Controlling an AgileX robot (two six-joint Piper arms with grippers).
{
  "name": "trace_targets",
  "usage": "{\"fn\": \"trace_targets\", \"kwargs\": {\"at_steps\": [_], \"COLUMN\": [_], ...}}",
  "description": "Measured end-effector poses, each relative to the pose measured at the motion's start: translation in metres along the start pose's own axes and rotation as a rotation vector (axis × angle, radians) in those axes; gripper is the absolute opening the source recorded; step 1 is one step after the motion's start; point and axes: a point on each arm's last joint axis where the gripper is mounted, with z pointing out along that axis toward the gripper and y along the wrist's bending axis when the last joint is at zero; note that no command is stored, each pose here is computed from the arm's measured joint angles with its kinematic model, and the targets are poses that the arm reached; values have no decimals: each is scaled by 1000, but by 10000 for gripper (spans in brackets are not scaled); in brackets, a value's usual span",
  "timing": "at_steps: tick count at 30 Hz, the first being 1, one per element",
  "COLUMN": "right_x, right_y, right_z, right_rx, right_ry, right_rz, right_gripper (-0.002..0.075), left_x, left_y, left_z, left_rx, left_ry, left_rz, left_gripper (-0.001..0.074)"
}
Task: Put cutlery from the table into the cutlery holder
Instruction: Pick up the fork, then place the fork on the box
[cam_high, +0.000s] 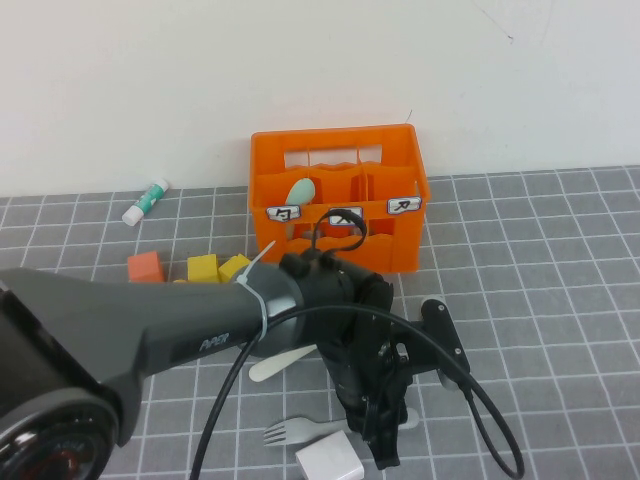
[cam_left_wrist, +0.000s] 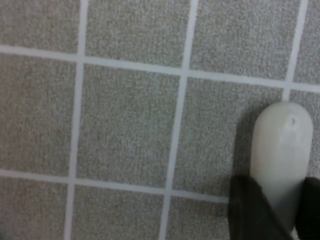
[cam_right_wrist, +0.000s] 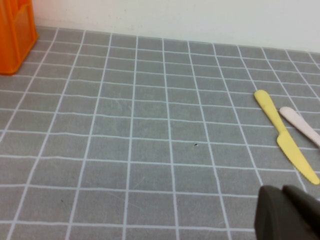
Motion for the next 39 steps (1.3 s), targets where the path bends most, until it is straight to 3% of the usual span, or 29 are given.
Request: {"fn": "trace_targets", "kwargs": {"at_steps": [6,10,18,26,29,36,39], "right_x": [0,0,0,0,0,0,0], "right_y": [0,0,0,0,0,0,0], "right_z": [0,0,0,0,0,0,0], "right_rx": [0,0,0,0,0,0,0], "right_ry": [0,0,0,0,0,0,0], "right_rz": [0,0,0,0,0,0,0], "right_gripper": [-3,-3,-3,-3,-3,-3,-3], "left_x": [1,0,-7,4,13,40,45], "left_y": [0,-2,-15,-28,-22,16,29], "left_z": [-2,-26,-141,-217,-229,-234,-233], "left_rx": [-7,-13,-132,-329,-388,-516,-575], "left_ry": [11,0,-247,-583,-742,-1118,-1202], "left_rz": [14,1,-27,-82,-206,-693,-799], "left_gripper": [165,165,165,165,165,165,165]}}
